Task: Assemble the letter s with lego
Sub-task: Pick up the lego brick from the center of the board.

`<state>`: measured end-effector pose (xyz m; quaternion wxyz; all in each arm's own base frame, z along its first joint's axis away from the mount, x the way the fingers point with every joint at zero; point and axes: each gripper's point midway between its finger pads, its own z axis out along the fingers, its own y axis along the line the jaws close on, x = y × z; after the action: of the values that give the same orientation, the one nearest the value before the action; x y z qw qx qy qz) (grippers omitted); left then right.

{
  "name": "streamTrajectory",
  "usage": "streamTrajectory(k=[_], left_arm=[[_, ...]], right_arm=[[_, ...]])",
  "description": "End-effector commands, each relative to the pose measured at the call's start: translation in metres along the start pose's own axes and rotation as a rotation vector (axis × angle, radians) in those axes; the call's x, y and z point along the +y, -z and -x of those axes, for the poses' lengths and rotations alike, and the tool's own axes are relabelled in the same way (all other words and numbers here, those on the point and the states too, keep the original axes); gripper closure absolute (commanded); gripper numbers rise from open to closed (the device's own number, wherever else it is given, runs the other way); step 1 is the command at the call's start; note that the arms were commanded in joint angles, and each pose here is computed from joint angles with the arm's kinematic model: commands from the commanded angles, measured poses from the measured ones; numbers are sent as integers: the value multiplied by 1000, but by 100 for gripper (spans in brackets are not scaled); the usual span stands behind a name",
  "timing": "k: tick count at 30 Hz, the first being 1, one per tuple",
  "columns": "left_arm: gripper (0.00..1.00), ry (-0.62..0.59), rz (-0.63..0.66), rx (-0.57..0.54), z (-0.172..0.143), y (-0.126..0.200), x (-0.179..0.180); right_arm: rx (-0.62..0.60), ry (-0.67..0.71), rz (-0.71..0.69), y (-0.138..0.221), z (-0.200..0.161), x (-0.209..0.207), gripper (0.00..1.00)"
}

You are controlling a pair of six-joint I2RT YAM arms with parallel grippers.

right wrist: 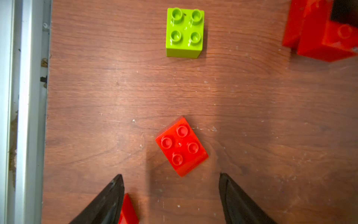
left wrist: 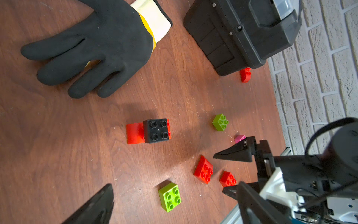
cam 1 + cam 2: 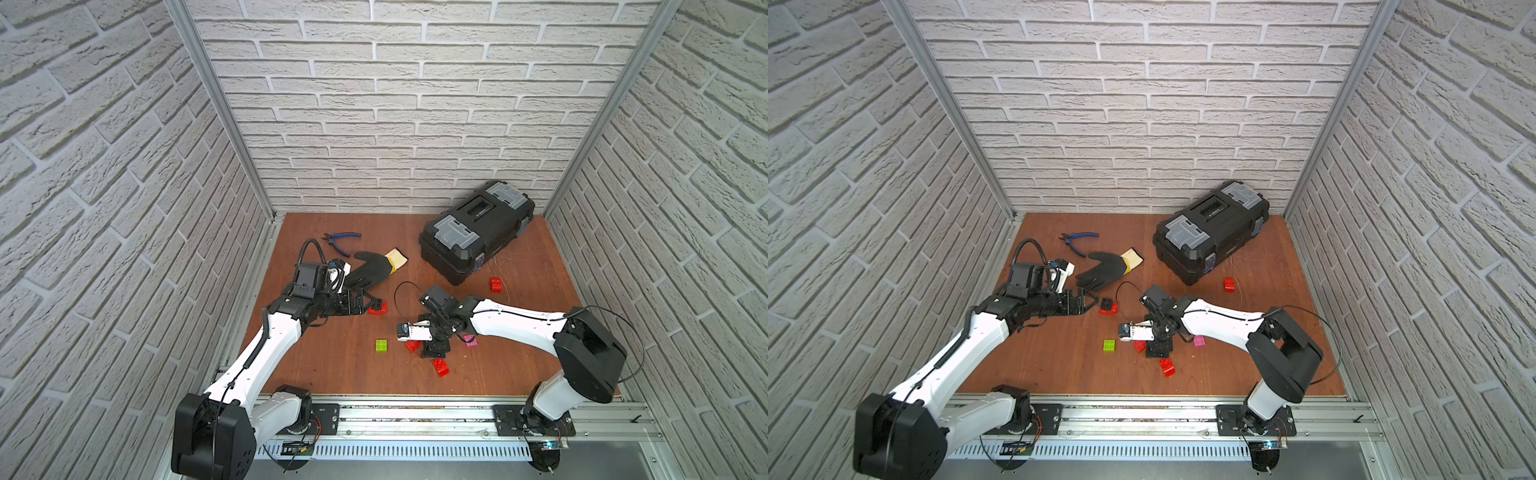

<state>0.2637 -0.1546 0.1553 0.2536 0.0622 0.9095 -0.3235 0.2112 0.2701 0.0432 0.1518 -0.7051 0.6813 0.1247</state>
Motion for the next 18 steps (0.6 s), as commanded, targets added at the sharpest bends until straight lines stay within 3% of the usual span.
streamTrajectory(k=[1,18], left_arm=[[2,-14,-19,-31,5,4,-3],[2,-28,8,-17,3,3,5]], right_arm=[[-44,60,-1,1,16,-10,23],[-8,102,91,-17,19,-8,36]])
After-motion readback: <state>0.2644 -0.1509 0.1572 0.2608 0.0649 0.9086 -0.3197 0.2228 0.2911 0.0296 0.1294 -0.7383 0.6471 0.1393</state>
